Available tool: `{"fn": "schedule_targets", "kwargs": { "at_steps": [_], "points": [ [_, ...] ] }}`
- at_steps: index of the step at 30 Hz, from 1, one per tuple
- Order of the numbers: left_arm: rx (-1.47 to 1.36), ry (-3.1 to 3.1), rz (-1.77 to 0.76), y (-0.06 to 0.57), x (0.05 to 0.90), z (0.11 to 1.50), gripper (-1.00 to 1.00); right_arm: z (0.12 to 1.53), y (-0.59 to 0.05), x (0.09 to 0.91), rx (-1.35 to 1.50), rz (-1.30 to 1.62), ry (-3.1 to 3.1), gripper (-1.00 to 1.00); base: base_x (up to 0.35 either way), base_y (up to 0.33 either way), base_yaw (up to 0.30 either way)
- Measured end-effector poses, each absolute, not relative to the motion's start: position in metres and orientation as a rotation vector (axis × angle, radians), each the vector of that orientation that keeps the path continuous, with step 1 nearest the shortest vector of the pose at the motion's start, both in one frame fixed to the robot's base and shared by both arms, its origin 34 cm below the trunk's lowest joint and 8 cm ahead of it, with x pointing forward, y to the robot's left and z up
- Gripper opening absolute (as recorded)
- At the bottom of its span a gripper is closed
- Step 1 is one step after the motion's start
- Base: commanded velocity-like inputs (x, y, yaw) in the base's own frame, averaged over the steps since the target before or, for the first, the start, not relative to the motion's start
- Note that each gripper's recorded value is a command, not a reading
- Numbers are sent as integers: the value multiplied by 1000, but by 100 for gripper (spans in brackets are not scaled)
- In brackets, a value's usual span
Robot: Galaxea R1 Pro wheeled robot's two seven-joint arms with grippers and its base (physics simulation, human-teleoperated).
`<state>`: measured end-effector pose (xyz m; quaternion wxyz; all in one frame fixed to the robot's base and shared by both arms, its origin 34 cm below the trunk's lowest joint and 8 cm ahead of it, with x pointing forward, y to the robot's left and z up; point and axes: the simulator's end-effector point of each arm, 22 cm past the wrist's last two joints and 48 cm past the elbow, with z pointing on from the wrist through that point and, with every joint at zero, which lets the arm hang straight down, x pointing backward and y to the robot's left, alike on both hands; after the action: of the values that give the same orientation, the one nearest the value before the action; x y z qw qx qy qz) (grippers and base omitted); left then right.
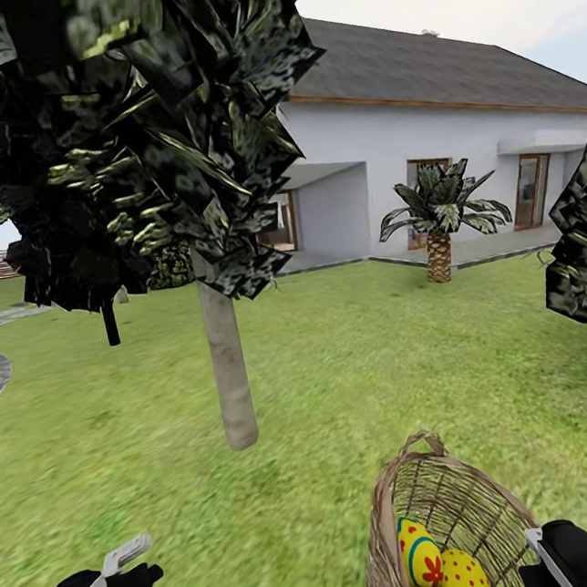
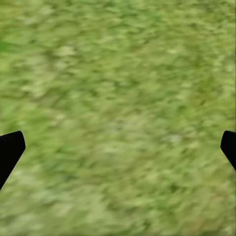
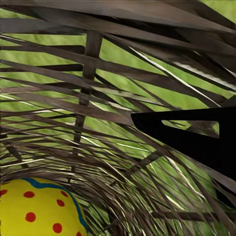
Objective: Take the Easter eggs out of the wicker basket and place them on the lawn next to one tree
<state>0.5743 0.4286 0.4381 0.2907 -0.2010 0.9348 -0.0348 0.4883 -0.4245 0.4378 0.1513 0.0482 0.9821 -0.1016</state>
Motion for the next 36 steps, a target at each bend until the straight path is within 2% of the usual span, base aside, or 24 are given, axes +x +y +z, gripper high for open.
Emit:
{"fn": "schedule_targets", "kwargs": {
  "at_steps": [36],
  "points": [
    [-531,2492,-98,425,560,376,100,374,-421,473,124,-286,2821,-100,0,0,0]
  ]
}}
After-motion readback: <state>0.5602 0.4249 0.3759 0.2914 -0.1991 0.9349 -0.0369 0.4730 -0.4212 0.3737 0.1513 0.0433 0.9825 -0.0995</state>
